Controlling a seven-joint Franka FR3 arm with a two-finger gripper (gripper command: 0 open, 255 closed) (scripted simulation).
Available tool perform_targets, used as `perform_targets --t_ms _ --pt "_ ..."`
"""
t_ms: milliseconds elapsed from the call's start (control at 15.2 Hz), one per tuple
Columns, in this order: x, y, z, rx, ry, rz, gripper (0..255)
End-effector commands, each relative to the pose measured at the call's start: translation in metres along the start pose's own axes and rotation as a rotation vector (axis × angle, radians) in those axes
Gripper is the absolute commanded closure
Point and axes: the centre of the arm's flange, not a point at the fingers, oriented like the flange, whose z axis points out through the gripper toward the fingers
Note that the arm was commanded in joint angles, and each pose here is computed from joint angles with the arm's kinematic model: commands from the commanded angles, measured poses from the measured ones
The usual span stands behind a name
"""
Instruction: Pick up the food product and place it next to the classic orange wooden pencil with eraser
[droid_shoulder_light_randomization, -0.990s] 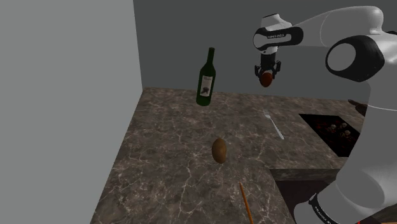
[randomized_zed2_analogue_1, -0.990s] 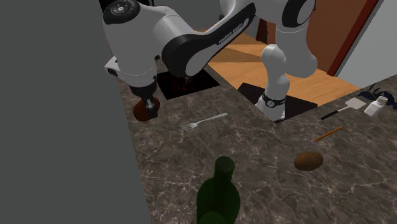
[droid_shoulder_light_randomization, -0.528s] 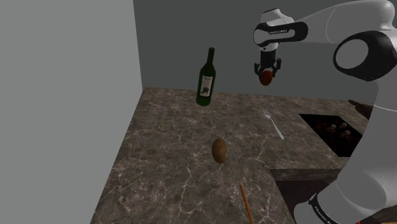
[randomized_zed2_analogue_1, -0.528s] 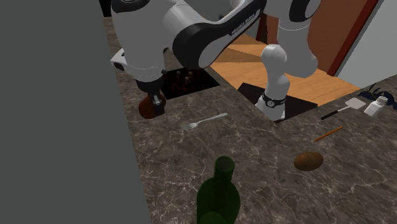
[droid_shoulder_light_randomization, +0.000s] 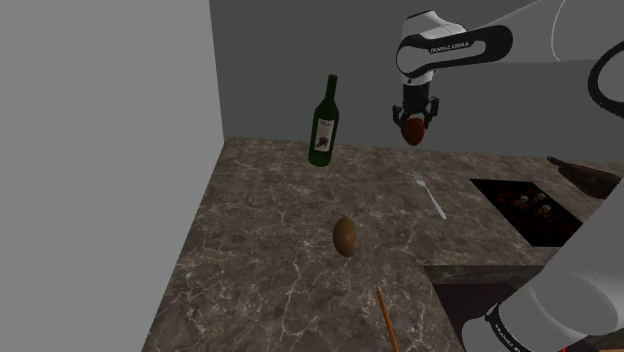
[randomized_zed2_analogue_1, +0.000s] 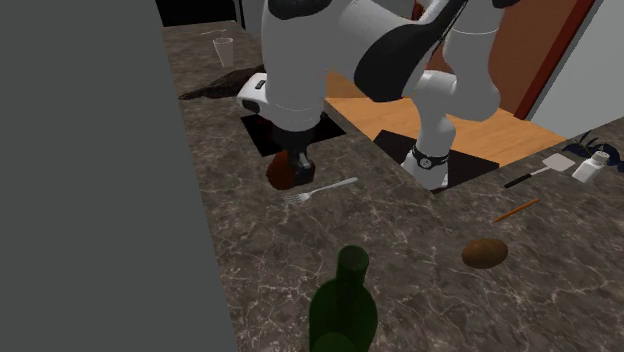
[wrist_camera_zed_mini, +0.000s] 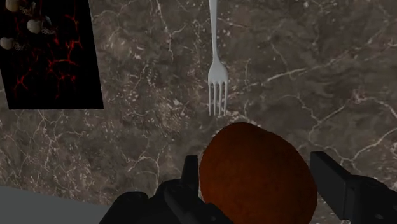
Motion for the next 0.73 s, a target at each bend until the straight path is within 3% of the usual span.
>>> perform_targets --t_ms 0,660 --pt "-0.022 -0.014 -0.001 0.000 0.000 0.001 255" --pt "-0.132 -0.086 -0.020 0.000 0.000 0.001 255"
